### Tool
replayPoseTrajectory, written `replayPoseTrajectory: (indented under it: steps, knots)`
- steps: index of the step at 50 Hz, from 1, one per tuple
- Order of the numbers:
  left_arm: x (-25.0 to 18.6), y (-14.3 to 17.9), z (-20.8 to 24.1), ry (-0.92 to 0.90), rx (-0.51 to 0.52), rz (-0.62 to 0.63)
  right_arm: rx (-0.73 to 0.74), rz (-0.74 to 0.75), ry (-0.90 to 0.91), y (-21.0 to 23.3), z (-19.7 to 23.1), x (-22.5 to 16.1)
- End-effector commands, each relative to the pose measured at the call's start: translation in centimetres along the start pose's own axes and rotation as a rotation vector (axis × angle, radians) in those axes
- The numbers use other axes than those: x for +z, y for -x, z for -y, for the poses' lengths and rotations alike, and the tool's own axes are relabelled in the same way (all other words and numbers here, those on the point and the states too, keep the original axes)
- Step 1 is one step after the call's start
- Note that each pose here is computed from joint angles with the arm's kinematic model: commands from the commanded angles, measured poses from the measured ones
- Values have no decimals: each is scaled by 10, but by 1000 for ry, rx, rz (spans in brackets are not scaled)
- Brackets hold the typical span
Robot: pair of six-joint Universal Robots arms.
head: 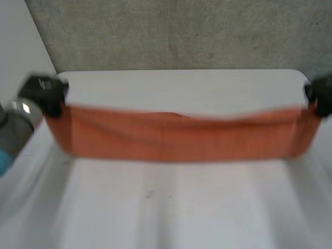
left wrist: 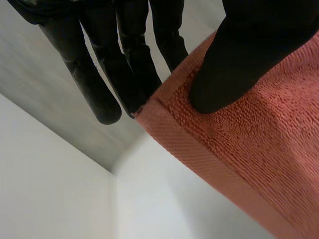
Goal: Fold the laundry
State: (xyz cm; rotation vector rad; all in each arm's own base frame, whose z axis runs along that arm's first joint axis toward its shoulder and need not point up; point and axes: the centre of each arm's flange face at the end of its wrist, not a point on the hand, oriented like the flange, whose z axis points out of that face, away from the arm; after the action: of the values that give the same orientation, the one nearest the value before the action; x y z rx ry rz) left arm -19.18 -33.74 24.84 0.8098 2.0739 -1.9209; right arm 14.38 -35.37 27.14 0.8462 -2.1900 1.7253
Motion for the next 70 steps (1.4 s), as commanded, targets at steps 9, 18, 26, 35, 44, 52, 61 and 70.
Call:
replayPoseTrajectory:
  steps: [9,18,26,35,44,52,61,70]
  knots:
    - [-14,95,169,-733,-136,407,173,-368,-694,-86,148,-57]
    - [2,42,76,-461,-191,254,202,-105,-410,-16,56,-22]
    - [2,-10,-14,-277,-241,116,174,58,-172,40,-23,5]
    - [-11,-37,-65,-108,-243,47,76,113,-27,61,-61,8]
    - [-58,-27,-70,148,-183,-18,-64,264,211,66,-63,-41]
    - [-113,-26,-63,399,-85,-205,-263,380,431,44,-80,-85]
    - [-93,-18,-54,272,-34,-180,-211,230,315,34,-80,-52]
    - [-25,-28,-56,70,11,-111,-97,183,219,48,-79,-5]
